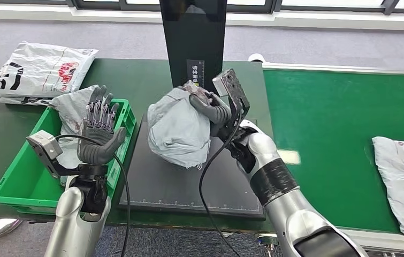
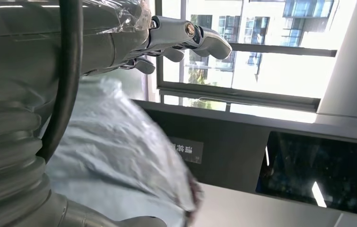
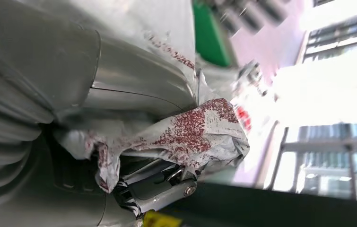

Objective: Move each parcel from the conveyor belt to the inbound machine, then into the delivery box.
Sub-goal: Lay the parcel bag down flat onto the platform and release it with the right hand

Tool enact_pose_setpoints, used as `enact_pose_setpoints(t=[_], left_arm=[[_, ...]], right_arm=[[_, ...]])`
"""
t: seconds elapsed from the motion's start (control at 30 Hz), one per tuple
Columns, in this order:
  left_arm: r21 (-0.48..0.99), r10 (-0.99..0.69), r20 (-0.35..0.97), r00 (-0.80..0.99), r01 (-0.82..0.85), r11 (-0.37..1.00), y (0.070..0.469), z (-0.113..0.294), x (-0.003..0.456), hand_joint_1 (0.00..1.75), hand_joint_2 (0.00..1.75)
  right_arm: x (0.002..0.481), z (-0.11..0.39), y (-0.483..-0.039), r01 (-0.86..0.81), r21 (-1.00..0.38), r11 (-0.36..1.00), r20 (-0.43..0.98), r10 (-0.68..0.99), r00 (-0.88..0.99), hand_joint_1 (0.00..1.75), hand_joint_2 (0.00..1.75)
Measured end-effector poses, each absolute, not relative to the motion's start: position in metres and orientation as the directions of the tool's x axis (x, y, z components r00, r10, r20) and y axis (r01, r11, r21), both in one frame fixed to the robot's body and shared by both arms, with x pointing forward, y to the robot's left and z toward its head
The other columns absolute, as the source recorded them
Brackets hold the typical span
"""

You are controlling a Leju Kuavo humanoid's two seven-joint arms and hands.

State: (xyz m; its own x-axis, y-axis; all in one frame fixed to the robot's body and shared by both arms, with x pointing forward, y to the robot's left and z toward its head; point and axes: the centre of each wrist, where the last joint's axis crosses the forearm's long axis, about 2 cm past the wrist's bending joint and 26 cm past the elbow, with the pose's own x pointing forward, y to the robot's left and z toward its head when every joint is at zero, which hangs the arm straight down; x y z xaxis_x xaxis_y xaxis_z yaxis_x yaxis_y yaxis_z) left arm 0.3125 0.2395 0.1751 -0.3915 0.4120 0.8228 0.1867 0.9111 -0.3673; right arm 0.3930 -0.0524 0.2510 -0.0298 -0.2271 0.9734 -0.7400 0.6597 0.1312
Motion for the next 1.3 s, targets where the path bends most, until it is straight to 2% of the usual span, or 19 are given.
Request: enact_pose_setpoints(t=[0.13,0.17,0.27,0.3,0.7,0.73,0.83,0.87,1.27,1.3], left_arm=[[-0.37,0.409,0.821,-0.397,0.175,0.912,0.24,0.175,0.313,0.0,1.75],[-0.37,0.409,0.821,-0.398,0.173,0.913,0.24,0.175,0.313,0.0,1.75],[-0.371,0.408,0.821,-0.399,0.17,0.913,0.241,0.175,0.313,0.0,1.75],[-0.371,0.408,0.821,-0.399,0.17,0.913,0.241,0.175,0.313,0.0,1.75],[-0.376,0.403,0.82,-0.406,0.148,0.915,0.247,0.174,0.313,0.0,1.75],[-0.377,0.402,0.82,-0.407,0.146,0.915,0.248,0.174,0.313,0.0,1.31],[-0.378,0.401,0.82,-0.409,0.14,0.915,0.25,0.174,0.313,0.0,0.0],[-0.378,0.4,0.82,-0.41,0.139,0.915,0.25,0.174,0.313,0.0,0.0],[-0.377,0.396,0.821,-0.411,0.129,0.917,0.253,0.173,0.313,0.0,0.0],[-0.377,0.394,0.822,-0.411,0.126,0.918,0.254,0.172,0.313,0.0,0.0]], right_arm=[[0.391,0.268,-0.042,-0.763,0.112,0.637,0.967,-0.246,-0.063,1.75,1.75],[0.39,0.27,-0.041,-0.765,0.109,0.634,0.966,-0.248,-0.068,1.44,1.75],[0.39,0.274,-0.039,-0.769,0.099,0.632,0.966,-0.248,-0.079,0.13,1.75],[0.39,0.275,-0.038,-0.768,0.096,0.633,0.965,-0.247,-0.083,0.0,1.75],[0.396,0.26,-0.045,-0.71,0.101,0.697,0.971,-0.224,-0.081,0.0,1.75],[0.397,0.258,-0.046,-0.706,0.102,0.7,0.972,-0.22,-0.078,0.0,1.75],[0.399,0.253,-0.048,-0.696,0.103,0.71,0.976,-0.208,-0.067,0.0,0.44],[0.399,0.25,-0.049,-0.693,0.104,0.713,0.977,-0.203,-0.063,0.0,0.0],[0.403,0.208,-0.072,-0.637,0.111,0.762,0.991,-0.131,0.015,0.0,0.0],[0.402,0.197,-0.078,-0.626,0.11,0.772,0.992,-0.12,0.027,0.0,0.44]])
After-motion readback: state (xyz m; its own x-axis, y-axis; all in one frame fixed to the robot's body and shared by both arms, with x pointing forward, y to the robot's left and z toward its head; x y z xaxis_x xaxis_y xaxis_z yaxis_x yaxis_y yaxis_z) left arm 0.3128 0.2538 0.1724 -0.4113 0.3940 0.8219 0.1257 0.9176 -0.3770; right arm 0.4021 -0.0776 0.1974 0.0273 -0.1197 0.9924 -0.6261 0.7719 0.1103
